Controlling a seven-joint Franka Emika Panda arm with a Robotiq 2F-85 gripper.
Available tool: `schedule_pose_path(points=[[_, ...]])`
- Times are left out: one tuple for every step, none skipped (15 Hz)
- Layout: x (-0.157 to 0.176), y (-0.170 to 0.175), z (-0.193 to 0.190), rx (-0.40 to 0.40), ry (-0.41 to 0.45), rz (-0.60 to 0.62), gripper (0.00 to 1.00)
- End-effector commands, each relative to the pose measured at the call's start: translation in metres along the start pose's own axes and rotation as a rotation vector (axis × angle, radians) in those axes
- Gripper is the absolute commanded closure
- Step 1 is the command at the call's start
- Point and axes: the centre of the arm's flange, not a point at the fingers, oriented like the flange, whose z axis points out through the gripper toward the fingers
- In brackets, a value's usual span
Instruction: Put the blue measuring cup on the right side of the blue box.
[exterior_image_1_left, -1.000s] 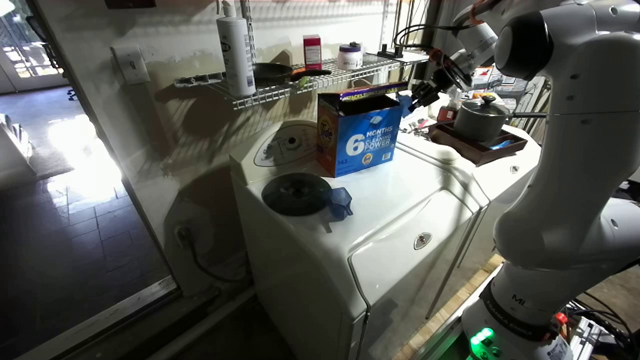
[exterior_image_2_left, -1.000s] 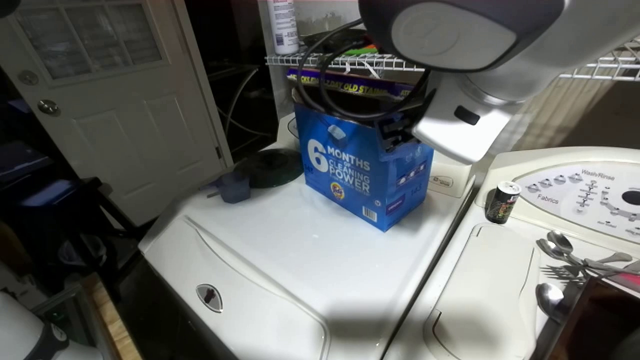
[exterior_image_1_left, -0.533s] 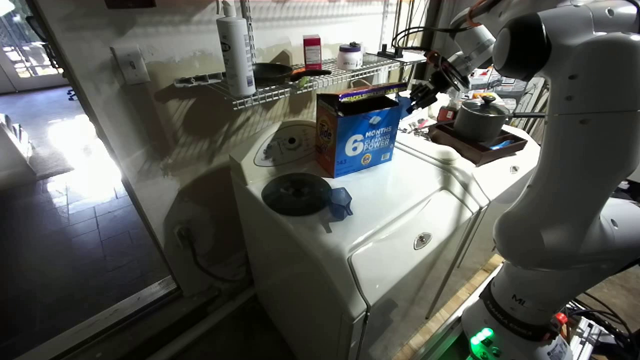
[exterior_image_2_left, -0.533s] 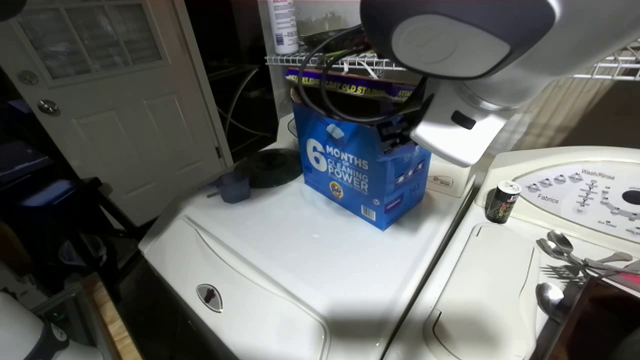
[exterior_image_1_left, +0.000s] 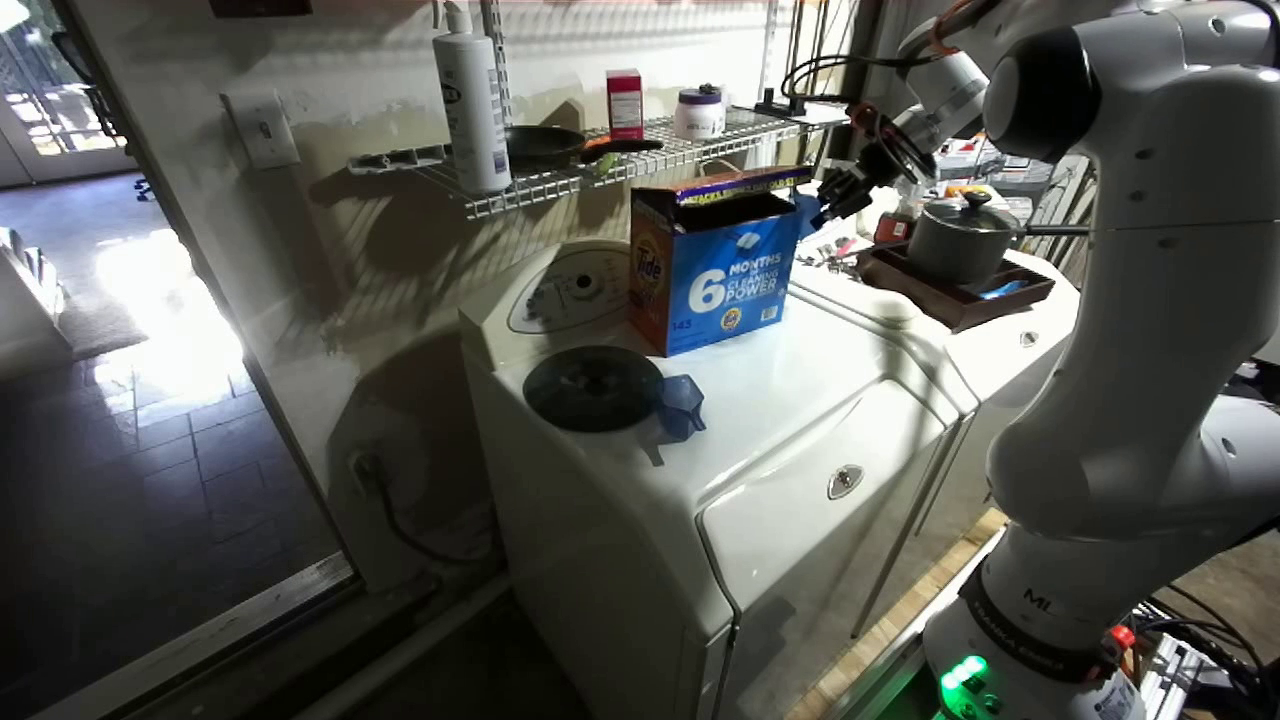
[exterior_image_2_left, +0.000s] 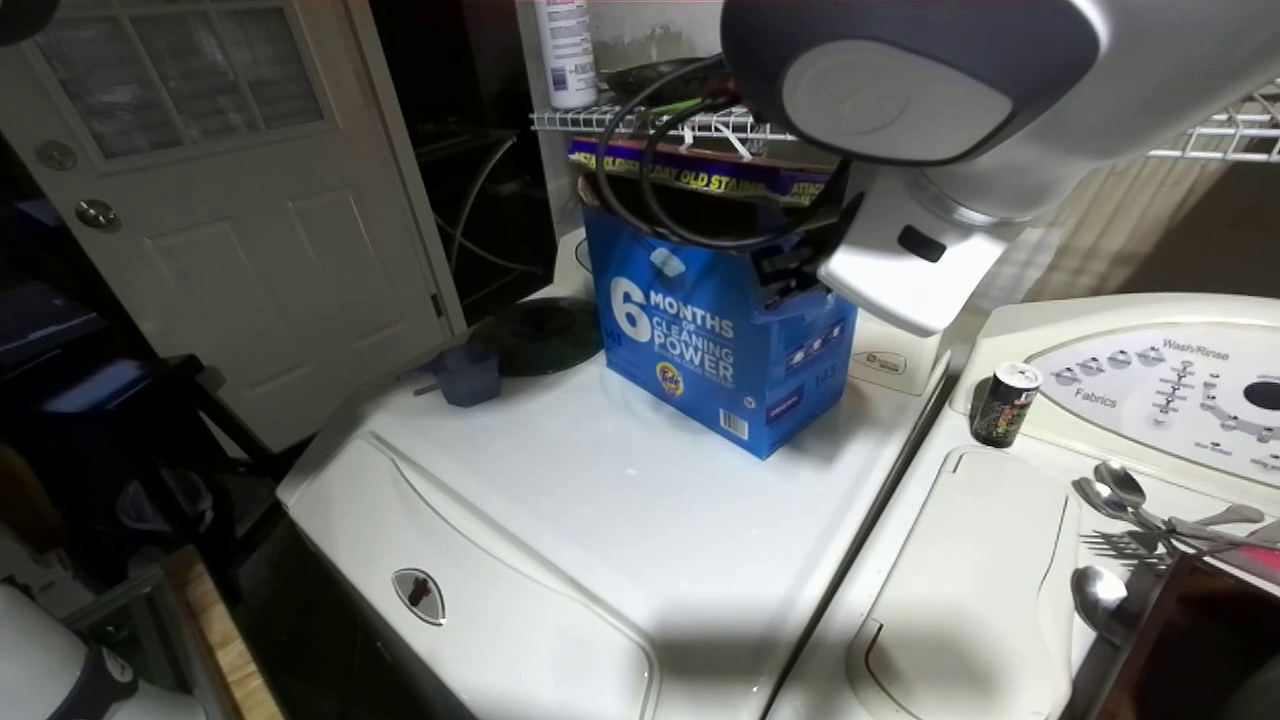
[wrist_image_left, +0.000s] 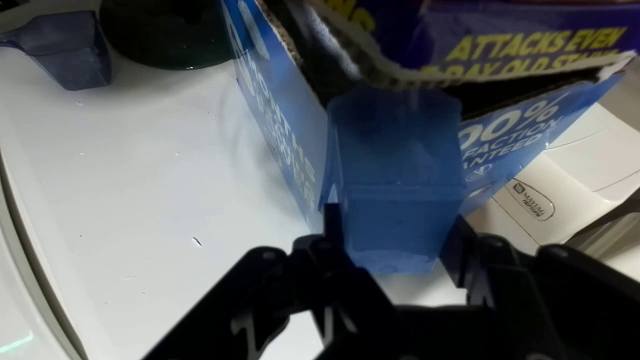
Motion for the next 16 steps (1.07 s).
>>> schedule_pose_path(points=[[-0.0081, -0.0052, 0.0262, -0.041, -0.019, -0.011, 0.74], [-0.0079, -0.0054, 0.0269, -0.043, -0.019, -0.011, 0.73], [-0.0078, -0.0057, 0.0278, -0.045, -0.018, -0.011, 0.7], [-0.0075, -0.0059, 0.0286, -0.046, -0.018, -0.01, 0.61], [-0.0071, -0.0062, 0.0295, -0.048, -0.018, -0.01, 0.54], [-0.0067, -0.0065, 0.0303, -0.051, -0.019, -0.01, 0.52], [-0.0063, -0.0067, 0.0312, -0.052, -0.018, -0.009, 0.51], [-0.0059, -0.007, 0.0317, -0.053, -0.018, -0.008, 0.49], [-0.0056, -0.0073, 0.032, -0.053, -0.018, -0.008, 0.5], [-0.0053, -0.0075, 0.0324, -0.054, -0.018, -0.008, 0.49], [-0.0051, -0.0076, 0.0327, -0.055, -0.018, -0.008, 0.49], [-0.0048, -0.0076, 0.0329, -0.055, -0.018, -0.007, 0.5], [-0.0046, -0.0079, 0.0332, -0.056, -0.018, -0.007, 0.49], [-0.0044, -0.0081, 0.0335, -0.057, -0.018, -0.007, 0.48], [-0.0042, -0.0083, 0.0339, -0.058, -0.019, -0.007, 0.46], [-0.004, -0.0084, 0.0345, -0.059, -0.018, -0.007, 0.44]])
